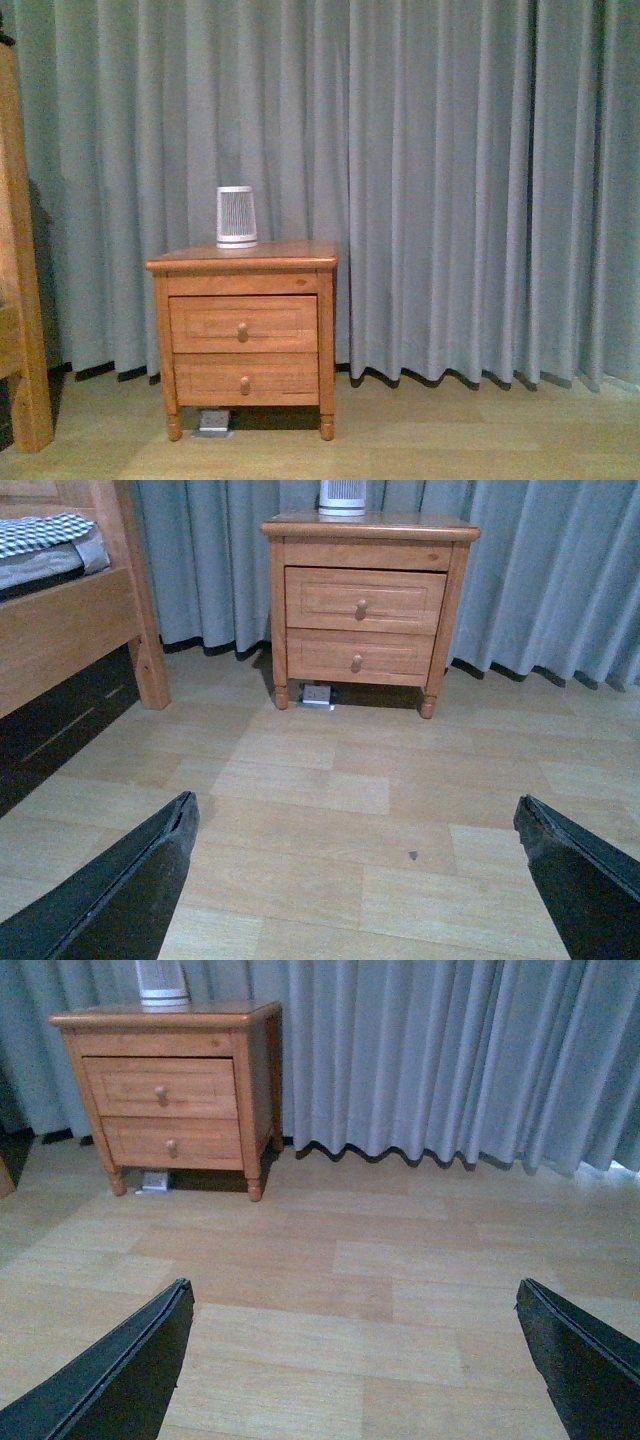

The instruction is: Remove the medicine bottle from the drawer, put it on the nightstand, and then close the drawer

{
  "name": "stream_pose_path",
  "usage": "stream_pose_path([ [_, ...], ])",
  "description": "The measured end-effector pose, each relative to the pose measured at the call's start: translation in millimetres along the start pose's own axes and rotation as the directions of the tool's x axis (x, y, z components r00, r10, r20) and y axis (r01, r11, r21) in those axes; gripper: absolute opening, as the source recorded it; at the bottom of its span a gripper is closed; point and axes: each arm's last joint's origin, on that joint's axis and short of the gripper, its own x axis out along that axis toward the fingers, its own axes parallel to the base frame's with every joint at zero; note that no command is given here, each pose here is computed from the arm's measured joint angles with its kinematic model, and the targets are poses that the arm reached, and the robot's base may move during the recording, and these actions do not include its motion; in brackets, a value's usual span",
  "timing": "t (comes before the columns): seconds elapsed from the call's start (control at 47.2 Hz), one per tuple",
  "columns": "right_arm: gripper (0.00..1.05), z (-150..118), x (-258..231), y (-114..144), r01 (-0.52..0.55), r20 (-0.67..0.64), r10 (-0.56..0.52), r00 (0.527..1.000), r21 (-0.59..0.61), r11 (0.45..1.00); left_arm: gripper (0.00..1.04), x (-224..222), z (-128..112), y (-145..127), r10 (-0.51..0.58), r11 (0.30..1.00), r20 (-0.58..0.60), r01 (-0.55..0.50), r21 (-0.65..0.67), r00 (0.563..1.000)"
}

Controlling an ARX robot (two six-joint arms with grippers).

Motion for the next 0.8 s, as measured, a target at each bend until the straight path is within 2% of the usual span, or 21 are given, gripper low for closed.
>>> stream_pose_path([
  [0.805,0.98,0.0,0.0,0.0,0.0,0.0,0.0,1.0,0.0,1.0,0.98,0.0,0.0,0.0,0.0,1.0,0.0,0.0,0.0,1.0],
])
